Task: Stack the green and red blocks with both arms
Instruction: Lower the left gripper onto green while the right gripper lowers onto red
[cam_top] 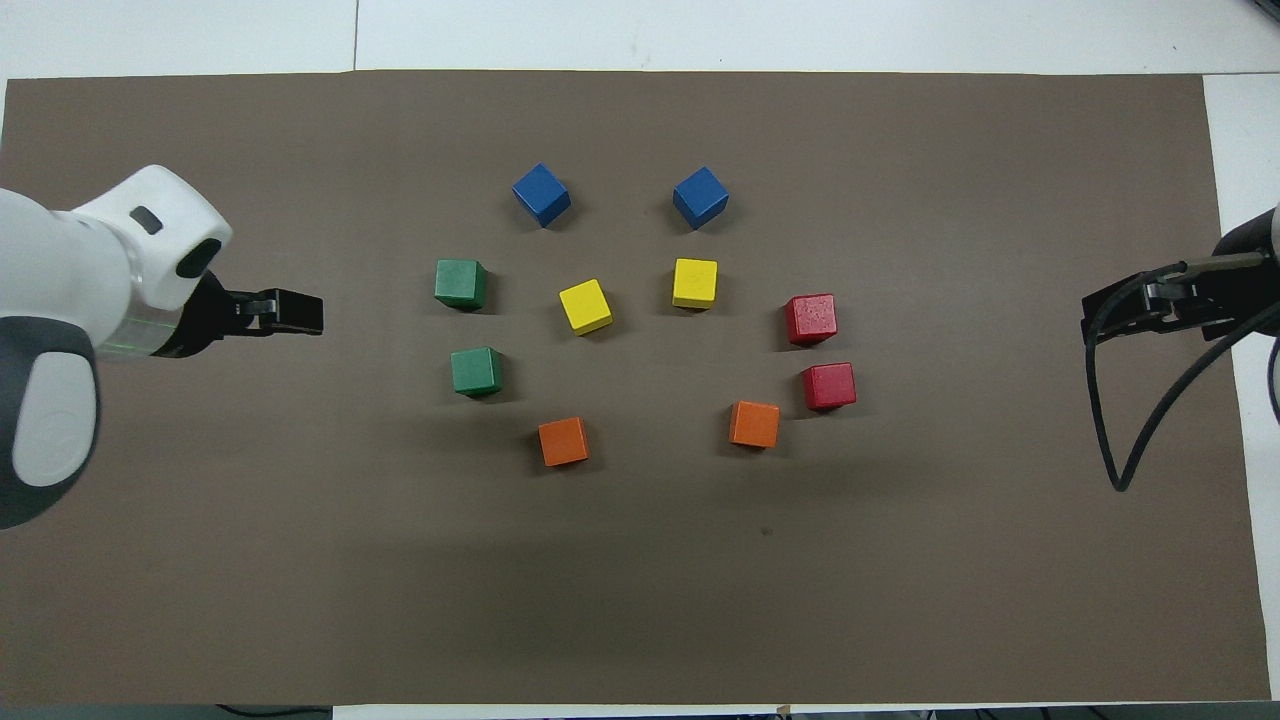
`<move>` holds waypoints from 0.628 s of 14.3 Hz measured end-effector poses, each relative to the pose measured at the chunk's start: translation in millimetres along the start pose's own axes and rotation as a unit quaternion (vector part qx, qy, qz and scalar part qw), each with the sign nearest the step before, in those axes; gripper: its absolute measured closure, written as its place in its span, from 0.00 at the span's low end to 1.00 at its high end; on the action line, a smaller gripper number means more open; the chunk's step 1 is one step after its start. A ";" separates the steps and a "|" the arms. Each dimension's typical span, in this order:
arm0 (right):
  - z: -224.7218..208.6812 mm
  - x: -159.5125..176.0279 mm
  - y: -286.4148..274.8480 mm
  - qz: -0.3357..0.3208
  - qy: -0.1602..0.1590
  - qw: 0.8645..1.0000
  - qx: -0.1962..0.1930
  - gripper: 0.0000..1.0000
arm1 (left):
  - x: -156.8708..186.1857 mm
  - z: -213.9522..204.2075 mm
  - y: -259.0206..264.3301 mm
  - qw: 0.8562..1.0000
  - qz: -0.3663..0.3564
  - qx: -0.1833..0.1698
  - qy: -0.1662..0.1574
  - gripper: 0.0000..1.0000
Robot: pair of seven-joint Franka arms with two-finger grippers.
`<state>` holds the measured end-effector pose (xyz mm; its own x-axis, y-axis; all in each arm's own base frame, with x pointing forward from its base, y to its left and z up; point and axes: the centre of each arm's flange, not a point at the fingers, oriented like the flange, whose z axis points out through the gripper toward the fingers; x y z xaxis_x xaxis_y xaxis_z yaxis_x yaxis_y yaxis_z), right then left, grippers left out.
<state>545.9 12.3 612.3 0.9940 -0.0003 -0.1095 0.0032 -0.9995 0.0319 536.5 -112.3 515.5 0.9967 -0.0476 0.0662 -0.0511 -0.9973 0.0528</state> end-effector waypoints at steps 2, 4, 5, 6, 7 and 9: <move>-0.3 1.5 -7.8 -0.006 0.007 1.000 0.001 0.00 | -6.2 17.7 13.0 1.000 0.005 -0.001 -0.005 0.00; 6.7 6.4 -35.5 -0.001 0.025 1.000 0.001 0.00 | -11.2 25.1 30.5 1.000 0.009 -0.002 -0.008 0.00; 14.4 9.0 -55.5 0.007 0.037 0.999 0.001 0.00 | -13.2 28.3 39.5 1.000 0.009 -0.002 -0.007 0.00; 25.0 11.4 -77.4 0.011 0.049 0.999 0.003 0.00 | -15.3 32.4 48.7 1.000 0.010 -0.003 -0.007 0.00; 36.1 12.9 -95.1 0.012 0.058 0.998 0.005 0.00 | -16.8 37.1 56.3 1.000 0.011 -0.004 -0.005 0.00; 64.0 15.6 -123.4 0.011 0.068 0.998 0.008 0.00 | -19.5 56.8 68.7 1.000 0.011 -0.007 0.004 0.00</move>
<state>553.9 133.6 543.1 0.9994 -0.0198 0.0278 -0.0203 -0.9996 0.0173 517.2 -183.0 461.2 0.9949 -0.0681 0.0748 -0.0730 -0.9952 0.0652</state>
